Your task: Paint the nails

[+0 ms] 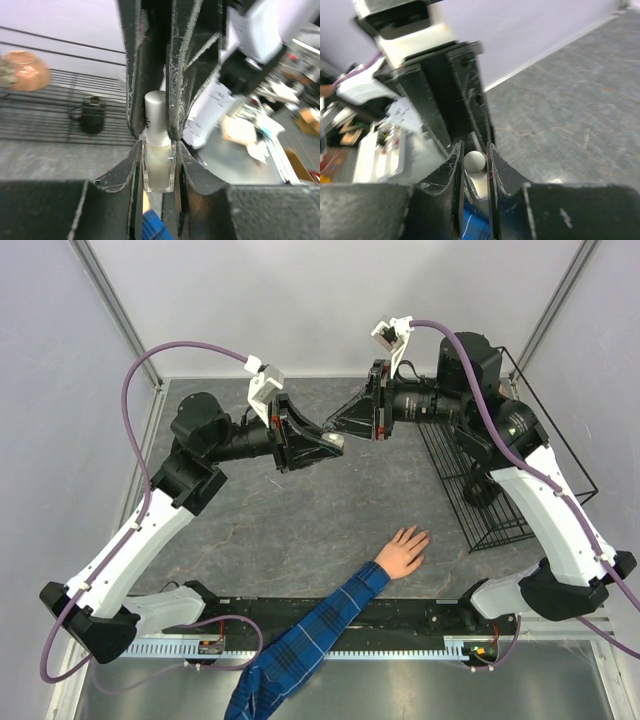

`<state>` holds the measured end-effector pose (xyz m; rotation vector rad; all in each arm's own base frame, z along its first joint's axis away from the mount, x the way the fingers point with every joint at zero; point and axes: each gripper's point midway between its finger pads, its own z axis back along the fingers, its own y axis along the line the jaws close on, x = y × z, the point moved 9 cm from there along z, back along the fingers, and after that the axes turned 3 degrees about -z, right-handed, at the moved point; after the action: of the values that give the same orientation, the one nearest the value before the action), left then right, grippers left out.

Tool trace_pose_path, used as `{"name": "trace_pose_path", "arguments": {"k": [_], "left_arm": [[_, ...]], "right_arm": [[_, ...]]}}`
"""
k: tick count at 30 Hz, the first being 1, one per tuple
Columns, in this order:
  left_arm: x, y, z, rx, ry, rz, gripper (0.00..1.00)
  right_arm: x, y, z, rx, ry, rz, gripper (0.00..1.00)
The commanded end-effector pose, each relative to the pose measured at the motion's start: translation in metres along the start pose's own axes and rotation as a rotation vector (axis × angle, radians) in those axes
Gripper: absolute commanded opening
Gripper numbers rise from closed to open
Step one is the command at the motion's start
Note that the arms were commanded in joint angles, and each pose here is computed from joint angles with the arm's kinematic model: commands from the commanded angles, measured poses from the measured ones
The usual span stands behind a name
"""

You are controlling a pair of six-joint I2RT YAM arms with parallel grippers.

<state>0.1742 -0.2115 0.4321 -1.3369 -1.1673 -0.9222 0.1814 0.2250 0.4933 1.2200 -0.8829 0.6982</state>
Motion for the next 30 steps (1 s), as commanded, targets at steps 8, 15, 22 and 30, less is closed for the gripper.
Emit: {"name": "trace_pose_path", "arguments": {"k": [8,15,22,30], "left_arm": [[0.023,0.047,0.004,0.497,-0.023,-0.100,0.02],[0.009,0.025,0.003,0.221,0.030,-0.100,0.02],[-0.001,-0.001,0.008,-0.130,0.055,-0.043,0.02],[0.003,-0.008,0.009,-0.221,0.029,0.006,0.02]], "right_arm": [[0.003,0.018,-0.027,-0.604,-0.051,0.062,0.01],[0.012,0.015,-0.004,-0.509,-0.044,0.090,0.52],[0.005,0.013,0.016,-0.076,0.080,0.061,0.58],[-0.004,0.017,0.010,0.126,0.100,0.031,0.57]]}}
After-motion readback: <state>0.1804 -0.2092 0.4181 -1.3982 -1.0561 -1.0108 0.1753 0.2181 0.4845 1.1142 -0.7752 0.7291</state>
